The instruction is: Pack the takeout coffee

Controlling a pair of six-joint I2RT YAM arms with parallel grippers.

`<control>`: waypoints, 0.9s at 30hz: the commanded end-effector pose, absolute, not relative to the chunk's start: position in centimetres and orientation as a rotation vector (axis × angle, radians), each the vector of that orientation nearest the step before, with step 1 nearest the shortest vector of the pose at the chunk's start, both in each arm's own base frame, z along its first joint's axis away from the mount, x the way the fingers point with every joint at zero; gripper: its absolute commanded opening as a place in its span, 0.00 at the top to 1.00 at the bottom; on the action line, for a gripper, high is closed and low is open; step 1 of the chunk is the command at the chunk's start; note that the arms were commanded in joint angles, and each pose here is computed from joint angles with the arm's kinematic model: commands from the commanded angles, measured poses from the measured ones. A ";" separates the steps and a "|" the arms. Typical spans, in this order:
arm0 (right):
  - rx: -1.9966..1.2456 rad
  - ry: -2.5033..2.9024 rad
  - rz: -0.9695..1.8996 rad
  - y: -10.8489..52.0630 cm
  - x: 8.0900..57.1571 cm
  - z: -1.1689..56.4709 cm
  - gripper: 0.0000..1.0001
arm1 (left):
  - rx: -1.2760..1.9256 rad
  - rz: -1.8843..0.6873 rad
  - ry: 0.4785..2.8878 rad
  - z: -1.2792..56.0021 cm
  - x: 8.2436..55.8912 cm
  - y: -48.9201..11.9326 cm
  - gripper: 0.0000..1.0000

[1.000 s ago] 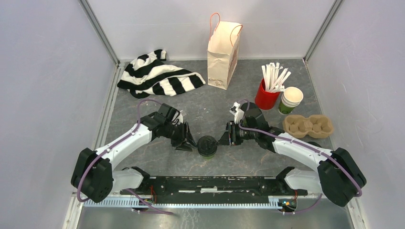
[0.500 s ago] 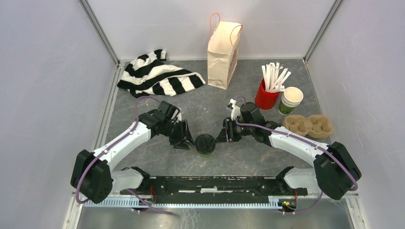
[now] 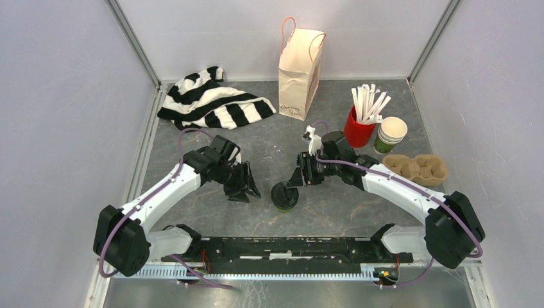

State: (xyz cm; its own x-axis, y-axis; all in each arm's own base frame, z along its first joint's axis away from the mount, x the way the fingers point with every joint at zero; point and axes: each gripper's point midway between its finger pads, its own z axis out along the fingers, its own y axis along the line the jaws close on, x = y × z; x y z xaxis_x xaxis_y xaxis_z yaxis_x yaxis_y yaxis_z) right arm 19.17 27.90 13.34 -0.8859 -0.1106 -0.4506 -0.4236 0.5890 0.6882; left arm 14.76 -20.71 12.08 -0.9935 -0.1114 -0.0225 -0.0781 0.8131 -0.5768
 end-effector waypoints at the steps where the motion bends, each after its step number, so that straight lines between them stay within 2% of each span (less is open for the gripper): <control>1: -0.454 2.446 1.136 26.8 19.4 13.8 0.40 | -0.033 -0.962 2.827 14.9 15.9 -21.0 0.39; 6: -0.480 2.447 1.121 25.9 18.2 14.3 0.25 | 0.044 -1.129 2.694 17.4 17.9 -23.4 0.23; 8: -0.490 2.443 1.167 25.9 17.3 14.3 0.21 | 0.067 -1.185 2.684 17.5 18.6 -24.5 0.22; 12: -0.536 2.435 1.309 27.3 14.8 14.2 0.18 | 0.099 -1.223 2.696 16.6 20.0 -25.9 0.26; 14: -0.551 2.446 1.331 28.0 14.1 13.8 0.21 | 0.127 -1.235 2.718 16.0 20.1 -26.2 0.29; 20: -0.451 2.453 1.237 28.3 15.5 12.5 0.40 | 0.168 -1.179 2.781 13.9 19.5 -25.5 0.33; 22: -0.425 2.443 1.219 28.5 16.2 12.5 0.46 | 0.156 -1.178 2.787 13.5 19.1 -25.4 0.37; 27: -0.445 2.433 1.146 28.2 17.3 12.8 0.49 | 0.104 -1.224 2.777 13.1 17.8 -25.2 0.43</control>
State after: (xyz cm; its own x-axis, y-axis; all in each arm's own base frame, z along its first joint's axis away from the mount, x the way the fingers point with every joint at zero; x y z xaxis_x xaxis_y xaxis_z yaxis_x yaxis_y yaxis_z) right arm 14.94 27.89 11.75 -0.8962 -0.1481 -0.4181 -0.4207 0.5826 0.6954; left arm 18.80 -25.00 12.42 -0.9962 0.0037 -0.0874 0.0635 0.7182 -0.6929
